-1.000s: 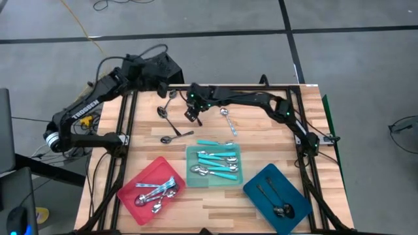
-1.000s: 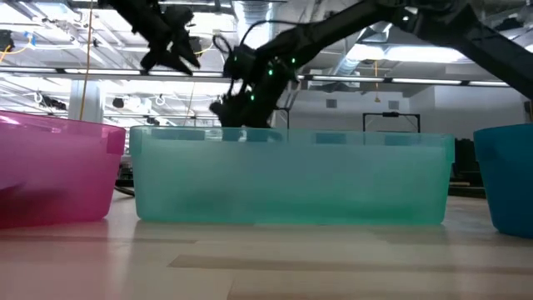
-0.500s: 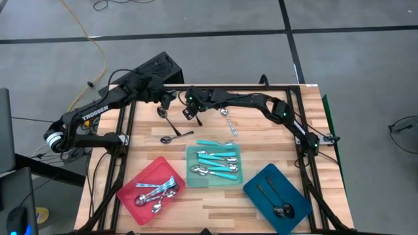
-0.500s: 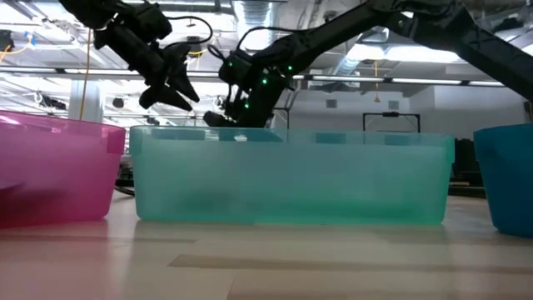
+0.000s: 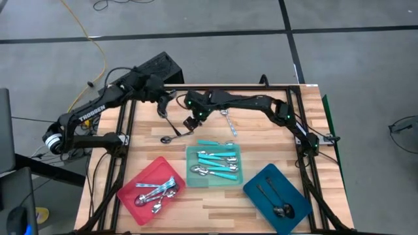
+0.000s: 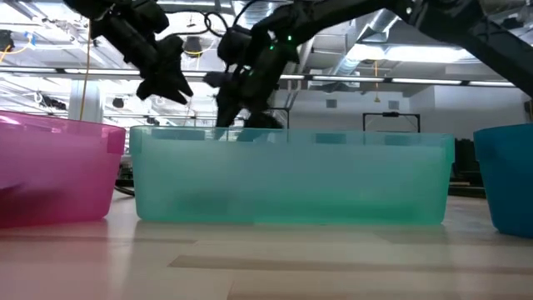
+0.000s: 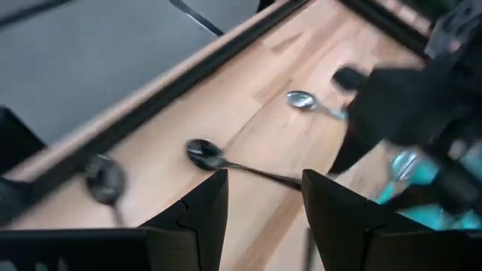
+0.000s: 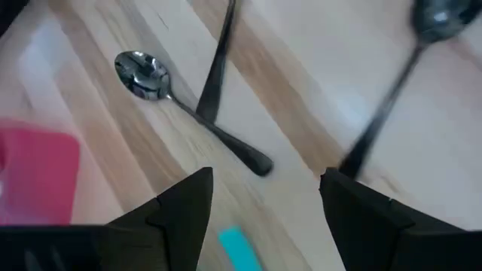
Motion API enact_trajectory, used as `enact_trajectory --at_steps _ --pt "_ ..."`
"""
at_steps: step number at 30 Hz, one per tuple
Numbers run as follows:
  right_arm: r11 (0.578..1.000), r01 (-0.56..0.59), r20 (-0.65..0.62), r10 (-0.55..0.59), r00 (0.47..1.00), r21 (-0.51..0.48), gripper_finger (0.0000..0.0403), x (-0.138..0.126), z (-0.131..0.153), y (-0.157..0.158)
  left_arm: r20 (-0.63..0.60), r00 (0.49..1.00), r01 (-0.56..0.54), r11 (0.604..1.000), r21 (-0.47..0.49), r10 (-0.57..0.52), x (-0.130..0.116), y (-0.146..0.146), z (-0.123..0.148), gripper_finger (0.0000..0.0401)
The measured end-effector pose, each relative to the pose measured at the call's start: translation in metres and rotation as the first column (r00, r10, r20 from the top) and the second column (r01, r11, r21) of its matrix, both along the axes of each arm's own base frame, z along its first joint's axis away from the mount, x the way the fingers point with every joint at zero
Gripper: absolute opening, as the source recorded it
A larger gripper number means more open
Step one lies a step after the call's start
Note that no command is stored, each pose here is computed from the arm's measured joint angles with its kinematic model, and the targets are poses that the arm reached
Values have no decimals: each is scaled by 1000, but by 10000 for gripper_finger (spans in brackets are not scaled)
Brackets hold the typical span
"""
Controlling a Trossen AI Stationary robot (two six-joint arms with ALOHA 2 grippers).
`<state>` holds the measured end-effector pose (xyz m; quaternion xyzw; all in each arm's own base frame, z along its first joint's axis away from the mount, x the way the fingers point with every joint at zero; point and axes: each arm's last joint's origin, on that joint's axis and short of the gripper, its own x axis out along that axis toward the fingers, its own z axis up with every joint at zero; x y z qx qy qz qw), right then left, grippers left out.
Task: Sort silverware by color (type)
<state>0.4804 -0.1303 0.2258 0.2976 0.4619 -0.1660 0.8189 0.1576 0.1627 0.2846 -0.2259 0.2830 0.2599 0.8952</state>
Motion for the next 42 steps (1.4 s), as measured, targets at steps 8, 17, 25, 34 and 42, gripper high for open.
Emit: enact_trajectory --at_steps 8,17,25,34,42 --pt "999 -20 -51 18 999 -40 265 -30 75 -15 -158 986 44 997 -62 -53 1 14 -17 153" --pt "985 57 -16 -60 998 -165 265 -98 152 -20 -279 960 -11 983 -184 -41 13 44 -63 153" --pt "960 43 -59 -61 996 -277 265 -133 179 -23 -201 978 17 983 -185 -55 35 63 -88 153" --pt "965 -3 -154 -39 987 -263 265 -145 175 -29 -142 989 0 982 -190 -27 78 72 -108 153" --pt "967 -33 -180 -13 984 -252 265 -145 175 -23 -295 955 -85 989 -122 46 119 97 -111 153"
